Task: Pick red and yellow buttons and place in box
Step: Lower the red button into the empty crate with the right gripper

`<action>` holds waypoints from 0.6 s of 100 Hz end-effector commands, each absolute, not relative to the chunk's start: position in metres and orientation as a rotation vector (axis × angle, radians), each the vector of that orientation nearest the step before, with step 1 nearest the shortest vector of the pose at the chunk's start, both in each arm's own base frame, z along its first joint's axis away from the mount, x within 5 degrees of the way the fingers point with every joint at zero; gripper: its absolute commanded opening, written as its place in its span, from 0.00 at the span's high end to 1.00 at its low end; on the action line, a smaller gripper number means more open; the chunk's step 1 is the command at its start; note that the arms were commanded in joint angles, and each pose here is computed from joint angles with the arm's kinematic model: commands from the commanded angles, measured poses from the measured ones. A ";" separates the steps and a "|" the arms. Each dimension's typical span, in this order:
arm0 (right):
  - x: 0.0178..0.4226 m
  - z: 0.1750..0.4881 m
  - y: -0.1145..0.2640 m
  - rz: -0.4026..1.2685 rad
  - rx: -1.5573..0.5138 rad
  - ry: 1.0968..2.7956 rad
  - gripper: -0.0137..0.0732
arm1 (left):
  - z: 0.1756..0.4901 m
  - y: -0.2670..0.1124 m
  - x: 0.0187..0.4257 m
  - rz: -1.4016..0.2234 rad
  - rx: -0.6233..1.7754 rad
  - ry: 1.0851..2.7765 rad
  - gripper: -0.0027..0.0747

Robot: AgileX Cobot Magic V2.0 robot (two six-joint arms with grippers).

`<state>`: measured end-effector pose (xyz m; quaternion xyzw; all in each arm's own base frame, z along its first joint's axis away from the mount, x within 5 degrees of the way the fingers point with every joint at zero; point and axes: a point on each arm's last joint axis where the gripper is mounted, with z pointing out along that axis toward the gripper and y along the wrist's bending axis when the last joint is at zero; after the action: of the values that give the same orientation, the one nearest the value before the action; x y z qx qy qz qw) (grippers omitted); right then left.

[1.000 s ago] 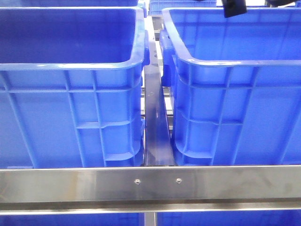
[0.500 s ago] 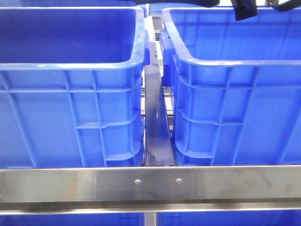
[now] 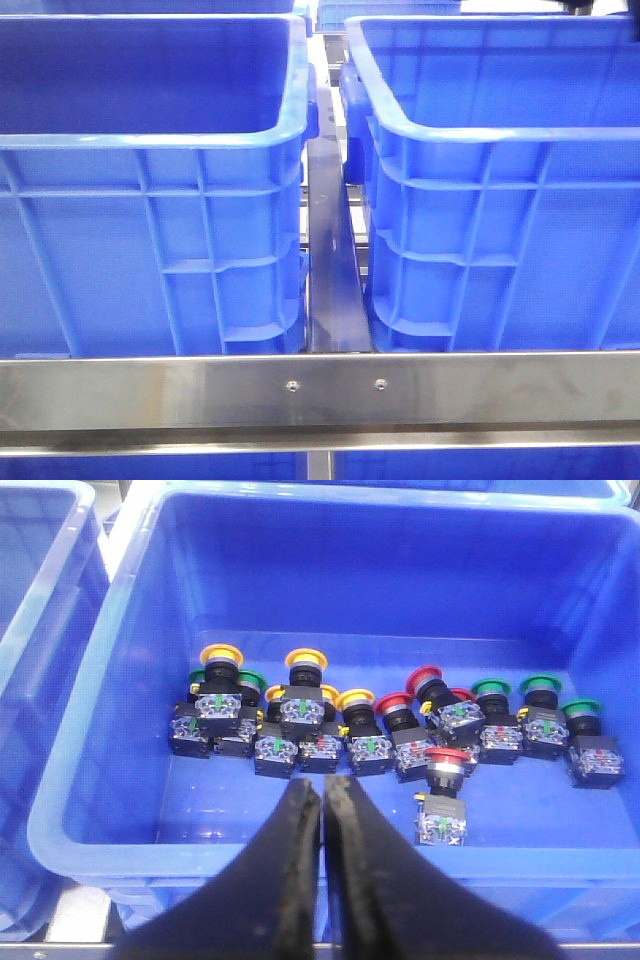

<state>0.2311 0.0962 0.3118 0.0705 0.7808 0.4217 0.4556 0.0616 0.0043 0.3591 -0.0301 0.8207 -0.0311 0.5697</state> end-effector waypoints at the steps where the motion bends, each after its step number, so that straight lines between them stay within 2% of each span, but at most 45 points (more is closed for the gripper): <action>1: 0.236 0.333 0.077 1.105 0.239 1.816 0.78 | 0.372 0.004 0.063 -0.075 -0.057 1.838 0.99; 20: 0.254 0.329 0.032 1.023 0.401 1.773 0.78 | 0.373 0.004 0.063 -0.078 -0.055 1.830 0.99; 60: 0.328 0.294 0.020 1.156 0.604 1.864 0.78 | 0.374 0.003 0.064 -0.080 -0.053 1.821 0.99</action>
<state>0.3161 0.0199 0.2790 0.2348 0.7704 0.4241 0.4142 0.0620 0.0042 0.3602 -0.0285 0.8169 -0.0310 0.5753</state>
